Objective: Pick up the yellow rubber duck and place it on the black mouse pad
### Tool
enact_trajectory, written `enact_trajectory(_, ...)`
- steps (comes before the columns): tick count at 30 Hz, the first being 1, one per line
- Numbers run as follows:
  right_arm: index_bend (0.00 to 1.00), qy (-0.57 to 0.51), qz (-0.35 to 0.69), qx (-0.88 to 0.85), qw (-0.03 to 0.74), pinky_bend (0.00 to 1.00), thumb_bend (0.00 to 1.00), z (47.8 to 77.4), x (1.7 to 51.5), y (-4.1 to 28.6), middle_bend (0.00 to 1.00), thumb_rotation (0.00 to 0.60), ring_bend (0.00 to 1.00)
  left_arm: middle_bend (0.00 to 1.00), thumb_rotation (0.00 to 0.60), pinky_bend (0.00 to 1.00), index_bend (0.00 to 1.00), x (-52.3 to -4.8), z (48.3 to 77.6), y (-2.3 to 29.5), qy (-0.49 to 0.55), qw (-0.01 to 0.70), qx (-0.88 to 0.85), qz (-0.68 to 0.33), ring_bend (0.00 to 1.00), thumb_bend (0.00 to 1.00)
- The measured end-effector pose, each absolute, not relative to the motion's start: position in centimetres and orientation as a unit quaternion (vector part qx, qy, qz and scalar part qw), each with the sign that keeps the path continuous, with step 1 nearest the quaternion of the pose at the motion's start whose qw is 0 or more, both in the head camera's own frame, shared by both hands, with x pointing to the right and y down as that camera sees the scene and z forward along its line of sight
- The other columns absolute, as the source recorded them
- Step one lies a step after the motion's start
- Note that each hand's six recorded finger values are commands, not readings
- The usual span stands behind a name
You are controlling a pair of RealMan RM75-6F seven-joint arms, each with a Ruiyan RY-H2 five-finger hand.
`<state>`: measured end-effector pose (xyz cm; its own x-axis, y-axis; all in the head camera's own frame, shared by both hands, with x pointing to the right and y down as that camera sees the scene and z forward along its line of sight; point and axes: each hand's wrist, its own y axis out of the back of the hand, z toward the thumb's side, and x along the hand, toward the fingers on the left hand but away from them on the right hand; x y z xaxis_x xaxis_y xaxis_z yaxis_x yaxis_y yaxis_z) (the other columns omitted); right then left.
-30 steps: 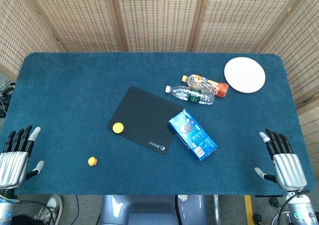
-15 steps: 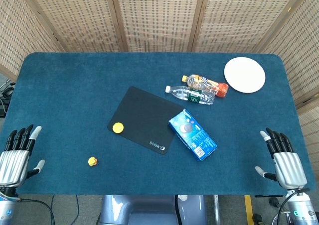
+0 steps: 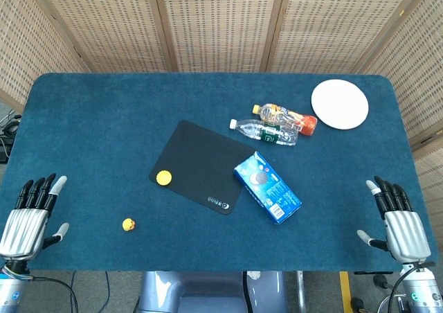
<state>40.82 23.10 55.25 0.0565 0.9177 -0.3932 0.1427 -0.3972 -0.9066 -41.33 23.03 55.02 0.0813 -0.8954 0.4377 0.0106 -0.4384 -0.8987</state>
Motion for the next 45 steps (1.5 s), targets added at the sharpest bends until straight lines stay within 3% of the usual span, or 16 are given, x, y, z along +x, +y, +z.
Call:
enact_trajectory(11,0.03,-0.415,0.549,-0.633,0.355,0.01,0.00,55.5,40.7,23.1,0.00,0.600,0.00,0.00,0.600,0.00,0.15,-39.4,56.8,22.5,0.271,0.408,-0.680,-0.546,0.00,0.28)
enact_trajectory(27,0.03,-0.415,0.552,-0.633,0.350,0.01,0.00,55.8,41.0,22.9,0.00,0.600,0.00,0.00,0.600,0.00,0.32,-36.7,63.3,22.9,0.179,0.407,-0.708,-0.548,0.00,0.28)
enact_trajectory(45,0.03,-0.420,0.550,-0.631,0.349,0.01,0.00,55.6,41.1,22.8,0.00,0.600,0.00,0.00,0.600,0.00,0.37,-34.0,67.1,23.1,0.152,0.401,-0.712,-0.556,0.00,0.26)
